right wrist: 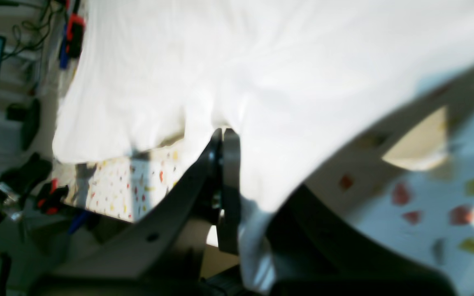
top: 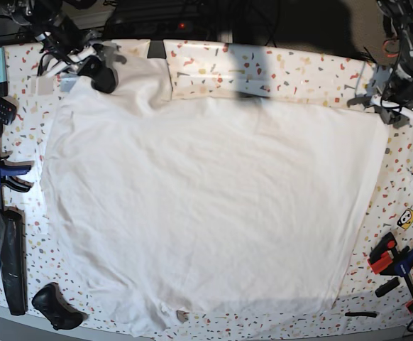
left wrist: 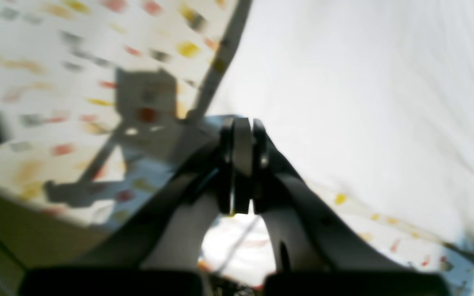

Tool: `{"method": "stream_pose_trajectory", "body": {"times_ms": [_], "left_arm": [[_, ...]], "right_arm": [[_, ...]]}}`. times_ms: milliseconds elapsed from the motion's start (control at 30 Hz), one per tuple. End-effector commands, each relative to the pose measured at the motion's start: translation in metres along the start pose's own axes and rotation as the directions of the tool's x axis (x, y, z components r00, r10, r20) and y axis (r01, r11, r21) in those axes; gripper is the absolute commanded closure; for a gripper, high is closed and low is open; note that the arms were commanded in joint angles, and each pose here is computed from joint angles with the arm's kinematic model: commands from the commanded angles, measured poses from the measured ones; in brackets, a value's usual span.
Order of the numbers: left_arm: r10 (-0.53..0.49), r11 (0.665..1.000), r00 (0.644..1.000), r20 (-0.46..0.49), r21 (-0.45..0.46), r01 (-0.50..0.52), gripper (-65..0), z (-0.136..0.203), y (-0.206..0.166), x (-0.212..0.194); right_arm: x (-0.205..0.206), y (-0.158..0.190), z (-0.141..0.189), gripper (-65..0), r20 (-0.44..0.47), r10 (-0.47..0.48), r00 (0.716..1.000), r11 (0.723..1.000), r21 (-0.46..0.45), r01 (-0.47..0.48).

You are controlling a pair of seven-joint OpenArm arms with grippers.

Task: Fold the T-shirt properly
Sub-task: 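Grasp the shirt's shoulder edges with both grippers, then lift the shoulder edge and pull it over the shirt body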

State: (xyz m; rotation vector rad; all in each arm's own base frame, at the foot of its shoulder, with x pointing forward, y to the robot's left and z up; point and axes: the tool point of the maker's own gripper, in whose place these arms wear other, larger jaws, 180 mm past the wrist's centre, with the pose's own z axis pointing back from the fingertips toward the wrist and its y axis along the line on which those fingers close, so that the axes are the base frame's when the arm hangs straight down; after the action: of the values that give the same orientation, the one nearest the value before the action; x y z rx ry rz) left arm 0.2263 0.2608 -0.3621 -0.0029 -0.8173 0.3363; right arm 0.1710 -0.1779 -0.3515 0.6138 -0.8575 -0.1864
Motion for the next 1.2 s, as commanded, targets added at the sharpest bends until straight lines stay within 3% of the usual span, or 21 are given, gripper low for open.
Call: {"method": "stream_pose_trajectory", "body": {"times_ms": [0, 100, 267, 467, 500, 567, 633, 800, 900, 967, 1167], "left_arm": [[-0.015, 1.0, 0.999, 0.03, 0.014, 0.015, 0.0, 0.007, 0.006, 0.007], [0.005, 0.999, 1.0, 0.018, 0.032, -0.006, 0.0, 0.015, 0.018, -0.001], [0.021, 0.999, 1.0, 0.014, 0.037, -0.021, 0.0, 0.018, 0.022, -0.005], [0.064, 0.998, 0.986, 0.156, -0.018, -0.062, 0.0, 0.019, 0.014, 0.022], [0.065, 0.998, 0.987, 0.148, -0.019, -0.063, -0.6, 0.019, 0.013, 0.021], [0.063, 0.998, 0.991, 0.122, -0.02, -0.061, -13.6, 0.019, 0.013, 0.015], [0.066, 0.998, 0.991, 0.118, -0.027, -0.063, -20.0, 0.019, 0.011, 0.013], [0.095, 0.995, 0.991, 0.096, -0.033, -0.092, -20.7, 0.018, 0.006, 0.005], [0.105, 0.993, 0.994, -0.034, -0.051, -0.106, -20.7, 0.017, -0.004, -0.023], [0.105, 0.991, 0.992, -0.074, -0.07, -0.11, -20.7, 0.017, -0.01, -0.031], [0.135, 0.983, 0.988, -0.071, -0.118, -0.143, -20.7, 0.018, -0.02, -0.03]], "right_arm": [[0.014, 0.005, 0.006, 0.0, 0.036, 0.026, 0.999, 1.0, 0.013, -0.026], [0.019, -0.002, 0.016, 0.0, 0.024, 0.046, 0.999, 0.999, -0.022, -0.045], [0.038, -0.009, 0.039, 0.0, 0.09, -0.015, 0.996, 1.0, -0.015, 0.016], [0.043, -0.016, 0.047, 0.0, 0.107, -0.009, 0.994, 0.999, -0.044, 0.014], [0.043, -0.016, 0.047, 0.0, 0.103, -0.009, 0.995, 0.999, -0.042, 0.014], [0.043, -0.016, 0.047, 0.0, 0.103, -0.01, 0.995, 0.999, -0.042, 0.014], [0.043, -0.016, 0.047, 0.0, 0.102, -0.01, 0.995, 0.999, -0.043, 0.014], [0.043, -0.016, 0.047, 0.0, 0.102, -0.01, 0.995, 0.999, -0.043, 0.014], [0.042, -0.016, 0.047, 0.0, 0.099, -0.01, 0.995, 0.999, -0.043, 0.014], [0.041, -0.016, 0.047, 0.0, 0.095, -0.01, 0.995, 0.999, -0.042, 0.014], [0.04, -0.016, 0.046, 0.0, 0.086, -0.01, 0.996, 0.999, -0.043, 0.014]]}}
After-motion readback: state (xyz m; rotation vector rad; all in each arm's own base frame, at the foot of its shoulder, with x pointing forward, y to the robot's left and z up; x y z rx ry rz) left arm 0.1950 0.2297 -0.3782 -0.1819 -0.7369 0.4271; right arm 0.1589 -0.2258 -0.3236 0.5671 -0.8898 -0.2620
